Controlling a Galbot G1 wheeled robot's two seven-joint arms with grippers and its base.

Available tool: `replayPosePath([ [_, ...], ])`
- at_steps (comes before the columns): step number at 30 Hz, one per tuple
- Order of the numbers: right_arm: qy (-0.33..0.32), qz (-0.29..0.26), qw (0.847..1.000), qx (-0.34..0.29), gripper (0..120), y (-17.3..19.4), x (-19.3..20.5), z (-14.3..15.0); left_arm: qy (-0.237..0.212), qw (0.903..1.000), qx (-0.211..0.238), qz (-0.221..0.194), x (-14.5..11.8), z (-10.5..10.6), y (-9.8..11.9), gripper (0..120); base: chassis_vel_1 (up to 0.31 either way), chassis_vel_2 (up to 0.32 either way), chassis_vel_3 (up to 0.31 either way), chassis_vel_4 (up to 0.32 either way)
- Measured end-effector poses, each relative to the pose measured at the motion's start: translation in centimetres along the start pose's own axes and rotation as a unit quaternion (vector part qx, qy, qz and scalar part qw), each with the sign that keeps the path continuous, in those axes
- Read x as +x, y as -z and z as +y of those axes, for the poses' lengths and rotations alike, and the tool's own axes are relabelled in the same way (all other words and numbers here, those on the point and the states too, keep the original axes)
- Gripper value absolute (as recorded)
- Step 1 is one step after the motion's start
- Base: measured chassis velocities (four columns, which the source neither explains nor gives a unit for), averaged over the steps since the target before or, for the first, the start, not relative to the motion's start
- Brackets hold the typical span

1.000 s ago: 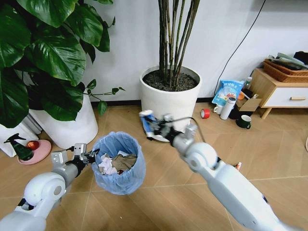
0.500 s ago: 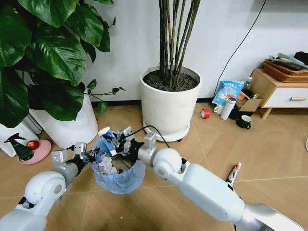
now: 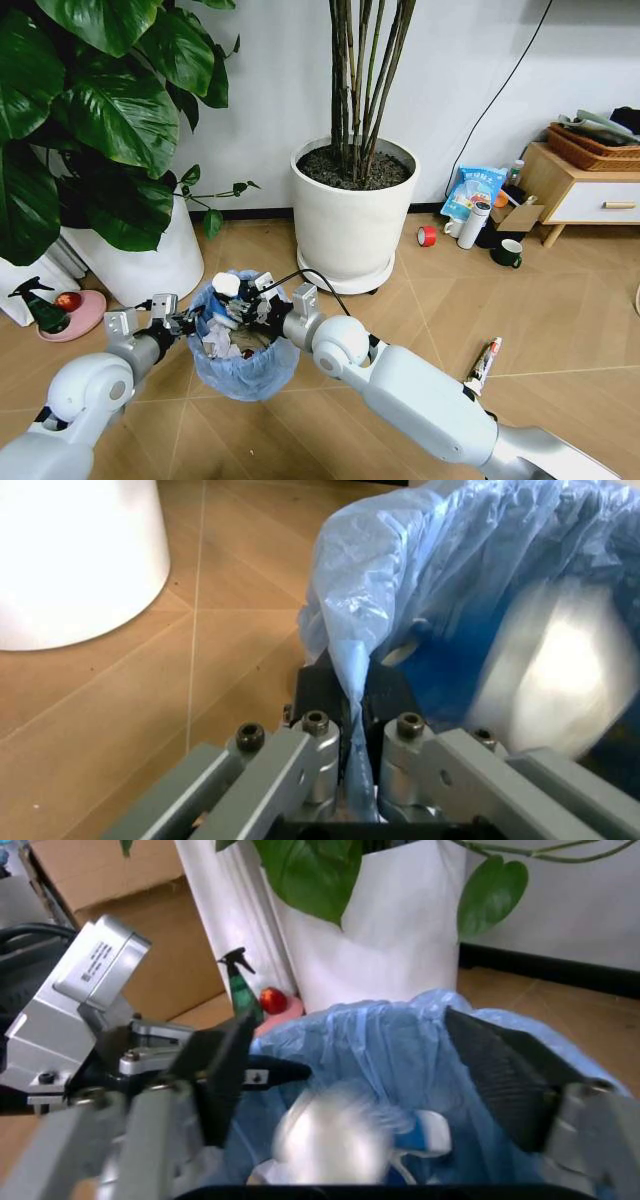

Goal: Pick up the trash bin and place the garbage on the floor into it.

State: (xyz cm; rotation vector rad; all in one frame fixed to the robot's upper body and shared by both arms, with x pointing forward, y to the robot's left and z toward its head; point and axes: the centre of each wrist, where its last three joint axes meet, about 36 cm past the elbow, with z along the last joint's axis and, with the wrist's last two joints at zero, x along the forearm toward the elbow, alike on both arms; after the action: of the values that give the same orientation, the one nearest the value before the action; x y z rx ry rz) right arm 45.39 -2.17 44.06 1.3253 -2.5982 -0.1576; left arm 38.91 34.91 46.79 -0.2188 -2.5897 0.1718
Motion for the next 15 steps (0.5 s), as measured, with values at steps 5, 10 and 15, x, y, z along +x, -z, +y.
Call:
replayPosePath([
  [5,-0.012,-0.012,1.0,-0.001,90,0.7,0.2,-0.3,0.004,1.0,0.002,-0.002,0.0,0.4,0.1,0,0.0,0.0,0.0,0.0],
  [10,-0.061,-0.038,0.997,0.0,100,2.3,1.5,-1.7,0.009,1.0,0.002,-0.003,0.2,1.1,0.2,0,0.0,0.0,0.0,0.0],
  [15,-0.145,-0.045,0.988,-0.001,100,3.0,5.4,-4.3,0.017,0.9998,0.0,-0.006,0.6,2.2,0.6,0,0.0,0.0,0.0,0.0],
])
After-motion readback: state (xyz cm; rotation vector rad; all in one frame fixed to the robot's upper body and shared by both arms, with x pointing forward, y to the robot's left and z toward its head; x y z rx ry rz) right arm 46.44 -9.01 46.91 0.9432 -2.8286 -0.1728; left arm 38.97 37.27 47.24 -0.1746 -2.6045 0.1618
